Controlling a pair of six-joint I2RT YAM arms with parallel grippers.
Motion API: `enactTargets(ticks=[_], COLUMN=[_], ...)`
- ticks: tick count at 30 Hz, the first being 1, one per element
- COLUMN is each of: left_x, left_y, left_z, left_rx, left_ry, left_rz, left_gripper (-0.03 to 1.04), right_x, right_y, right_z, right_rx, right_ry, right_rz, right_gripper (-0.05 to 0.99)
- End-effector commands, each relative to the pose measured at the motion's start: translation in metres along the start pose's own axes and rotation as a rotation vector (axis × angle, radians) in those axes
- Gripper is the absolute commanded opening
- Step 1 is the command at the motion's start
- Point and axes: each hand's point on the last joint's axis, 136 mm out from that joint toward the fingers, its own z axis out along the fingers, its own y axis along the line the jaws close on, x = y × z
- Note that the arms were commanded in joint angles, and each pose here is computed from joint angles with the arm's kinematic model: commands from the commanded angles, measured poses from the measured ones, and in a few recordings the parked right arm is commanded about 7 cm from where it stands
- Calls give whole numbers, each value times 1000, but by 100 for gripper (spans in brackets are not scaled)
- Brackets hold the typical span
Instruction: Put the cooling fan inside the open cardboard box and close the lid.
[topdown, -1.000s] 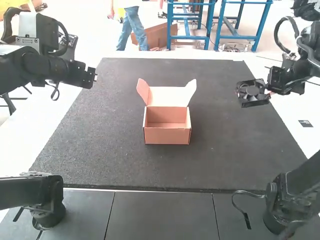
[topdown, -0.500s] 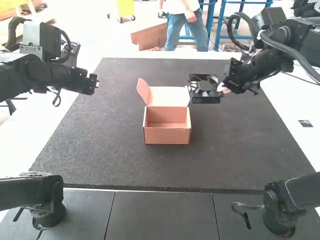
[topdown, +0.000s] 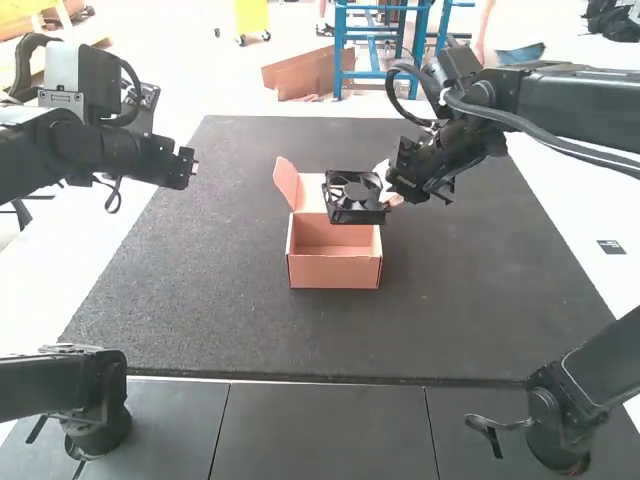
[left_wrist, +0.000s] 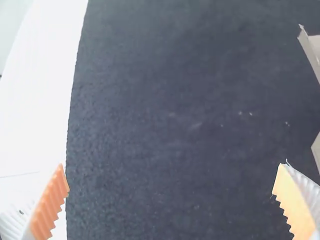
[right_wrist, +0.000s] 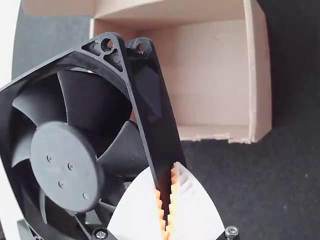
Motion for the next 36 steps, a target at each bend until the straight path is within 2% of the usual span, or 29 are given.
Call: enactTargets(ticks=[1, 10, 15, 25, 28, 29, 30, 31, 32, 34, 35, 36], left_x=[-13, -10, -12, -11, -11, -11, -12, -12, -13, -15, -15, -16], left_y=[0, 0, 0, 2, 1, 0, 0, 0, 0, 0, 0, -1], left_z=[-11, -12, -12, -13, -14, -13, -13, -13, -13, -11, -10, -9], left_rx=[8, 10, 9, 4, 9, 10, 9, 9, 8, 10, 10, 11], left_ry=[-55, -53, -63, -56, -56, -56, -59, -64, -67, -77, -81, -84], left_rz=[-13, -34, -40, -43, -42, -41, -43, -43, -43, -44, -44, -46], left_gripper=[97, 97, 97, 97, 97, 97, 97, 97, 97, 97, 97, 97], right_x=[-16, -24, -23, -20, -18, -19, -20, -22, -25, -26, -26, -27], right_y=[17, 24, 21, -40, -40, -34, -28, -22, -15, -2, 6, 15], right_z=[9, 59, 82, 130, 135, 137, 136, 135, 133, 126, 121, 114], right_rx=[-29, -17, 21, 237, 228, 199, 163, 139, 117, 75, 51, 20], right_ry=[-15, 27, 38, 9, 17, 19, 30, 35, 35, 65, 78, 91], right_rz=[19, 25, 11, -61, -54, -53, -50, -56, -68, -78, -80, -92], right_gripper=[-1, -1, -1, -1, -1, -1, 3, 14, 30, 71, 87, 92])
